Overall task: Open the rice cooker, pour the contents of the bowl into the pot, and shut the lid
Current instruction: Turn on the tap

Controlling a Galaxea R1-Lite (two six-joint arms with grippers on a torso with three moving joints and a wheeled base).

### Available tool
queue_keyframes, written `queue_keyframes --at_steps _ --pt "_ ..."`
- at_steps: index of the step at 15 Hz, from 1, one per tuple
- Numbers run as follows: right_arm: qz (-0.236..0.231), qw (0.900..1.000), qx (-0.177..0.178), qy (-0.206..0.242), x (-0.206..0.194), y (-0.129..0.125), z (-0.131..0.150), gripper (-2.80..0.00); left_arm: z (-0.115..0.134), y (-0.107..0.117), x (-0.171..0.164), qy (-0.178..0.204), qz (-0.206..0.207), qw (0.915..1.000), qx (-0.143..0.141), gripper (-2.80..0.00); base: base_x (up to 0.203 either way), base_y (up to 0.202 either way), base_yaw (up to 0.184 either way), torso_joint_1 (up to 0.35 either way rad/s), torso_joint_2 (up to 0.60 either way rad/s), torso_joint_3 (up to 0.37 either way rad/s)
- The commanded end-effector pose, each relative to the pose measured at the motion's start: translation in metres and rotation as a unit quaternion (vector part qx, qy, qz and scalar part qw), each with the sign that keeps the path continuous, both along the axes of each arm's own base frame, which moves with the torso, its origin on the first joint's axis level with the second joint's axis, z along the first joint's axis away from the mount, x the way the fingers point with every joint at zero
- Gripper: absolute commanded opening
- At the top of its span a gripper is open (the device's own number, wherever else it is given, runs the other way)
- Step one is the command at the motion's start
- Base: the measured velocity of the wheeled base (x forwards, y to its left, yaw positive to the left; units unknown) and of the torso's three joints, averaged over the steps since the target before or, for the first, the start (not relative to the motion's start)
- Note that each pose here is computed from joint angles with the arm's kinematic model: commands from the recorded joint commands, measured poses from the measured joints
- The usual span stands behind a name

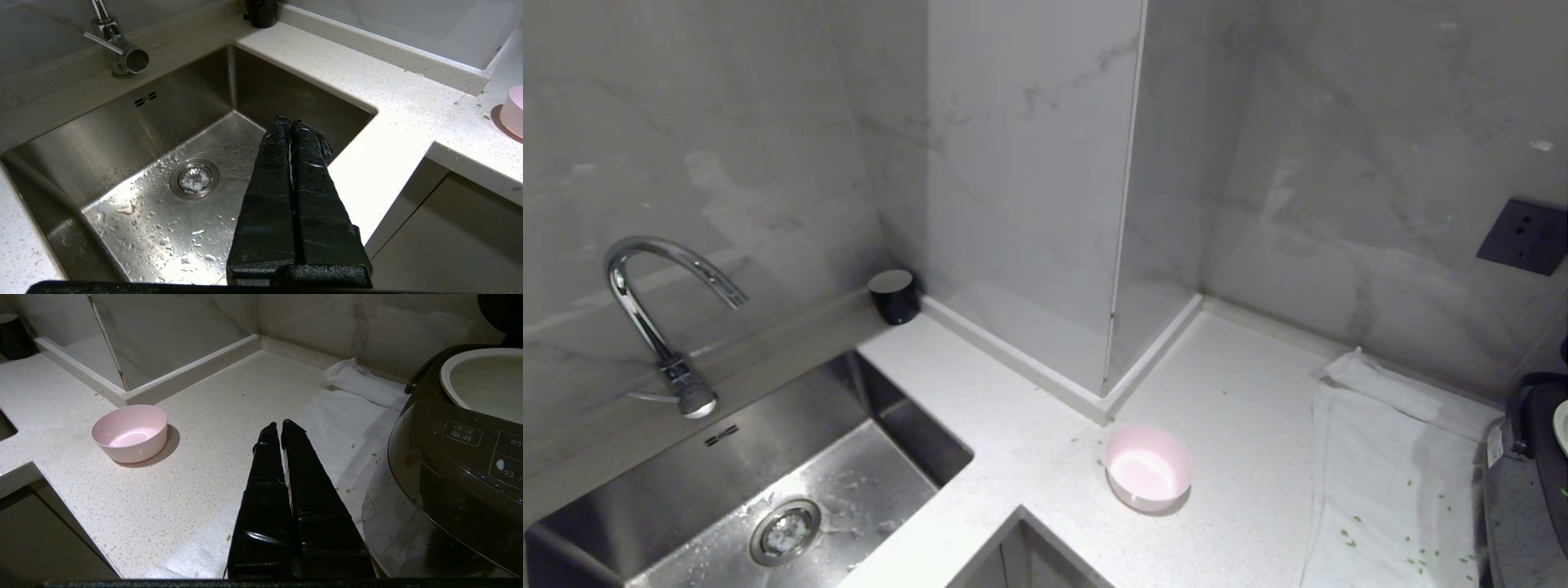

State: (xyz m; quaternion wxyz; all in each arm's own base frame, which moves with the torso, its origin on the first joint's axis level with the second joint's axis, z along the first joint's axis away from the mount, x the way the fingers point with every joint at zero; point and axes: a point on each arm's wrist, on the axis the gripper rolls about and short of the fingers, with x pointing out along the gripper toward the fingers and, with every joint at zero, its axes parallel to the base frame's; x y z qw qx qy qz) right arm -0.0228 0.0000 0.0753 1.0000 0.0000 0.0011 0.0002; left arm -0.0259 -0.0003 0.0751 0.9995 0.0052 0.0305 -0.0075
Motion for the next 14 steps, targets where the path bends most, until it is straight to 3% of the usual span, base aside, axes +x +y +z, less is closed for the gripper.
queue_keyframes --at_steps 1,7,10,12,14 --pt "0.001 1.0 0.0 0.0 0.0 0.0 0.0 -2.8 0.0 0.0 0.0 0.0 -0.001 1.0 0.0 -2.8 0.0 0.0 0.0 0.0 0.0 0.0" --pt "0.0 1.0 0.0 0.001 0.0 0.0 -0.001 -2.8 0.0 0.0 0.0 0.0 0.0 1.0 0.0 -2.8 0.0 0.0 0.0 0.0 0.0 0.0" --pt "0.0 1.0 0.0 0.001 0.0 0.0 -0.001 -2.8 0.0 0.001 0.0 -0.001 0.015 0.9997 -0.017 -2.8 0.0 0.0 0.0 0.0 0.0 0.0" --pt "0.0 1.0 0.0 0.0 0.0 0.0 0.0 -2.8 0.012 0.001 -0.002 -0.01 0.025 0.9995 -0.019 -2.8 0.0 0.0 0.0 0.0 0.0 0.0" --pt "0.001 1.0 0.0 0.001 0.0 0.0 -0.001 -2.8 0.036 0.002 0.006 0.018 0.043 0.9982 -0.037 -2.8 0.0 0.0 0.0 0.0 0.0 0.0"
